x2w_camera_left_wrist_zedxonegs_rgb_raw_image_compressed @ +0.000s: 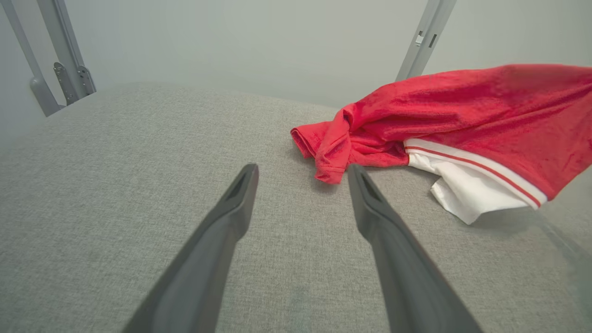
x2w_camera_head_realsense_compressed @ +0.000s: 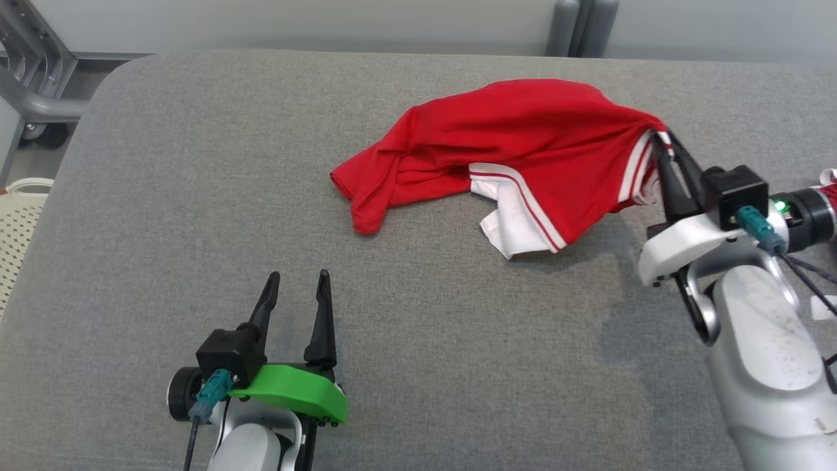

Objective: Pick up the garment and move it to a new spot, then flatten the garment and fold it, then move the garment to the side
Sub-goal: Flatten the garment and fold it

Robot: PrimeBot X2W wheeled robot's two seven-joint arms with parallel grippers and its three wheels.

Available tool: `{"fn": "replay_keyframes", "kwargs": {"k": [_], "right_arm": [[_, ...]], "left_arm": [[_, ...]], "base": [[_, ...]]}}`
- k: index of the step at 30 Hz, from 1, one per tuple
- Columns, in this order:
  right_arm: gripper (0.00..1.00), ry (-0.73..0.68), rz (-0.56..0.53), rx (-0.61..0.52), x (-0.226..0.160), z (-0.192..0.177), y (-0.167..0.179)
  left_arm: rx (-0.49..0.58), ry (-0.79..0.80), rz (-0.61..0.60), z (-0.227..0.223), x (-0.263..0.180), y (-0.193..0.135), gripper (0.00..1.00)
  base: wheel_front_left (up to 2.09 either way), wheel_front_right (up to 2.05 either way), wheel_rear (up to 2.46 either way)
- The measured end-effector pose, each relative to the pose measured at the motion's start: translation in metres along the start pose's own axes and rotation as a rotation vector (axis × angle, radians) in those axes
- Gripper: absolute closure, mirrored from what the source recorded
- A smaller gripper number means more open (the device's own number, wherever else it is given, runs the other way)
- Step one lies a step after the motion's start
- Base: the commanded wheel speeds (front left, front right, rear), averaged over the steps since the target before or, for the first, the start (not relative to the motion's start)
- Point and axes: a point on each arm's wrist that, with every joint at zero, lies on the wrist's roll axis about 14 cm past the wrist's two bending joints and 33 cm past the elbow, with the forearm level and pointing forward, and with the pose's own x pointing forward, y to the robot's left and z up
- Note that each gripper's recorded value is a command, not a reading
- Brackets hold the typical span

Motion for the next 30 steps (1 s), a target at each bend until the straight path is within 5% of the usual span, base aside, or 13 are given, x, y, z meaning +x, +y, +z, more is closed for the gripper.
{"fn": "replay_keyframes", "kwargs": {"k": [25,26,27,28,29,30], "right_arm": [[1.0,0.342,-0.091,-0.374,0.076,-0.078,-0.152],[0.86,0.351,-0.089,-0.386,0.078,-0.081,-0.153],[0.86,0.359,-0.087,-0.397,0.081,-0.084,-0.154],[0.62,0.357,-0.094,-0.395,0.083,-0.085,-0.156],[0.06,0.35,-0.103,-0.39,0.085,-0.084,-0.159],[0.0,0.343,-0.109,-0.387,0.087,-0.084,-0.16]], "left_arm": [[0.032,0.059,0.022,-0.02,0.028,0.013,0.0],[0.033,0.061,0.019,-0.021,0.029,0.013,0.0],[0.035,0.066,0.018,-0.022,0.03,0.013,0.0],[0.038,0.072,0.017,-0.024,0.031,0.013,0.0],[0.04,0.079,0.015,-0.027,0.031,0.012,0.0],[0.041,0.083,0.015,-0.029,0.032,0.012,0.0]], "base": [[0.0,0.0,0.0],[0.0,0.0,0.0],[0.0,0.0,0.0],[0.0,0.0,0.0],[0.0,0.0,0.0],[0.0,0.0,0.0]]}}
